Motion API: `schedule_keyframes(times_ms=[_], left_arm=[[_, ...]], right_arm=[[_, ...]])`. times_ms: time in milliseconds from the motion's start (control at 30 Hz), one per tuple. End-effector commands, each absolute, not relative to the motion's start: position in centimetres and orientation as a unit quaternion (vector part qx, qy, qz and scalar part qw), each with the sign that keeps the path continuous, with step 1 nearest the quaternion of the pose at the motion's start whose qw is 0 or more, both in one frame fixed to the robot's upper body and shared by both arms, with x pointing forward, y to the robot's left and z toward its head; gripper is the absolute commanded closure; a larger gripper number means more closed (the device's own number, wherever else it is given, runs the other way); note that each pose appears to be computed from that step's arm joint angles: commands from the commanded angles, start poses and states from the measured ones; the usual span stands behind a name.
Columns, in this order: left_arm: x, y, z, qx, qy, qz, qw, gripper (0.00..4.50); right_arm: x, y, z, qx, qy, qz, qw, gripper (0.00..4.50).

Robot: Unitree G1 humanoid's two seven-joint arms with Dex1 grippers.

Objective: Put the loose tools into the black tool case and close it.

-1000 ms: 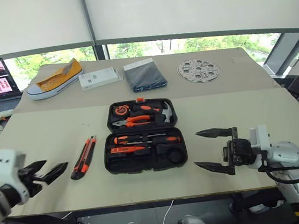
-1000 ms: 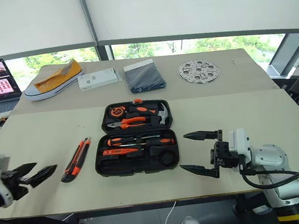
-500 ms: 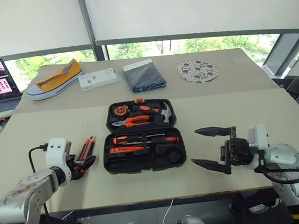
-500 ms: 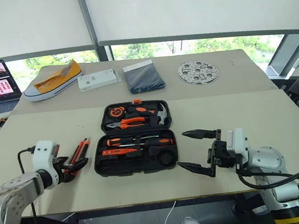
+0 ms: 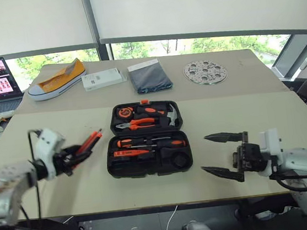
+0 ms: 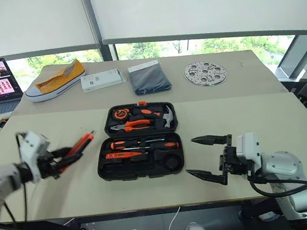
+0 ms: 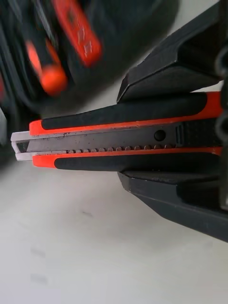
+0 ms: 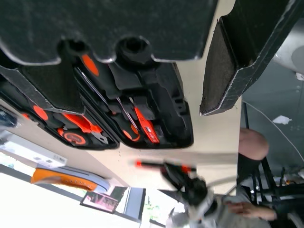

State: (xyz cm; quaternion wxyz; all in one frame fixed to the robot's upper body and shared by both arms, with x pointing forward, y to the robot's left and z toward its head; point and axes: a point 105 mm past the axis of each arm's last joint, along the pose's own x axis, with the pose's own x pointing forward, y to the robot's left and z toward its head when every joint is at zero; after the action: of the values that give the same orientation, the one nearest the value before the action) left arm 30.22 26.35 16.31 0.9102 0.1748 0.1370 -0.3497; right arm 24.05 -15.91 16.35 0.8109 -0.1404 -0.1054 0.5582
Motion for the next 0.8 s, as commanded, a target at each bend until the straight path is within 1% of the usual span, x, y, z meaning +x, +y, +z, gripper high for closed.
schedule_keyframes(times_ms=[33, 67, 133, 200, 233, 300, 367, 433, 533, 567, 700, 800], left_arm=[[28.3, 21.6, 17.9, 0.239, 0.096, -0.539, 0.802, 2.84], [27.7, 20.2, 17.7, 0.238, 0.098, -0.580, 0.773, 2.84], [27.2, 18.3, 17.5, 0.235, 0.102, -0.628, 0.735, 2.84], [27.5, 16.1, 16.8, 0.248, 0.101, -0.655, 0.707, 2.84], [27.7, 15.3, 16.5, 0.254, 0.100, -0.660, 0.700, 2.84], [28.5, 13.5, 15.4, 0.260, 0.096, -0.656, 0.702, 2.84], [29.5, 12.7, 14.2, 0.277, 0.098, -0.636, 0.713, 2.84], [29.8, 12.6, 13.1, 0.308, 0.104, -0.634, 0.701, 2.84], [30.7, 12.0, 12.9, 0.314, 0.099, -0.625, 0.708, 2.84], [30.8, 11.9, 12.9, 0.313, 0.099, -0.624, 0.709, 2.84], [30.1, 12.0, 12.3, 0.332, 0.109, -0.640, 0.684, 2.84], [29.8, 11.8, 12.4, 0.324, 0.112, -0.649, 0.680, 2.84]], right_arm=[[23.8, -17.7, 17.7, -0.163, -0.117, 0.532, 0.822, 0.00], [23.8, -18.2, 17.6, -0.170, -0.113, 0.526, 0.826, 0.00], [23.8, -18.7, 17.6, -0.178, -0.109, 0.518, 0.829, 0.00], [23.8, -19.1, 17.7, -0.183, -0.107, 0.510, 0.834, 0.00], [23.7, -19.2, 17.7, -0.184, -0.107, 0.508, 0.835, 0.00], [23.4, -19.2, 17.8, -0.186, -0.108, 0.504, 0.836, 0.00], [23.0, -19.0, 17.6, -0.184, -0.107, 0.502, 0.839, 0.00], [22.4, -18.8, 17.2, -0.181, -0.101, 0.504, 0.839, 0.00], [22.0, -18.5, 17.1, -0.177, -0.101, 0.503, 0.840, 0.00], [22.0, -18.4, 17.2, -0.176, -0.103, 0.503, 0.840, 0.00], [22.0, -18.4, 17.3, -0.176, -0.105, 0.501, 0.841, 0.00], [22.2, -18.4, 17.5, -0.178, -0.106, 0.501, 0.840, 0.00]])
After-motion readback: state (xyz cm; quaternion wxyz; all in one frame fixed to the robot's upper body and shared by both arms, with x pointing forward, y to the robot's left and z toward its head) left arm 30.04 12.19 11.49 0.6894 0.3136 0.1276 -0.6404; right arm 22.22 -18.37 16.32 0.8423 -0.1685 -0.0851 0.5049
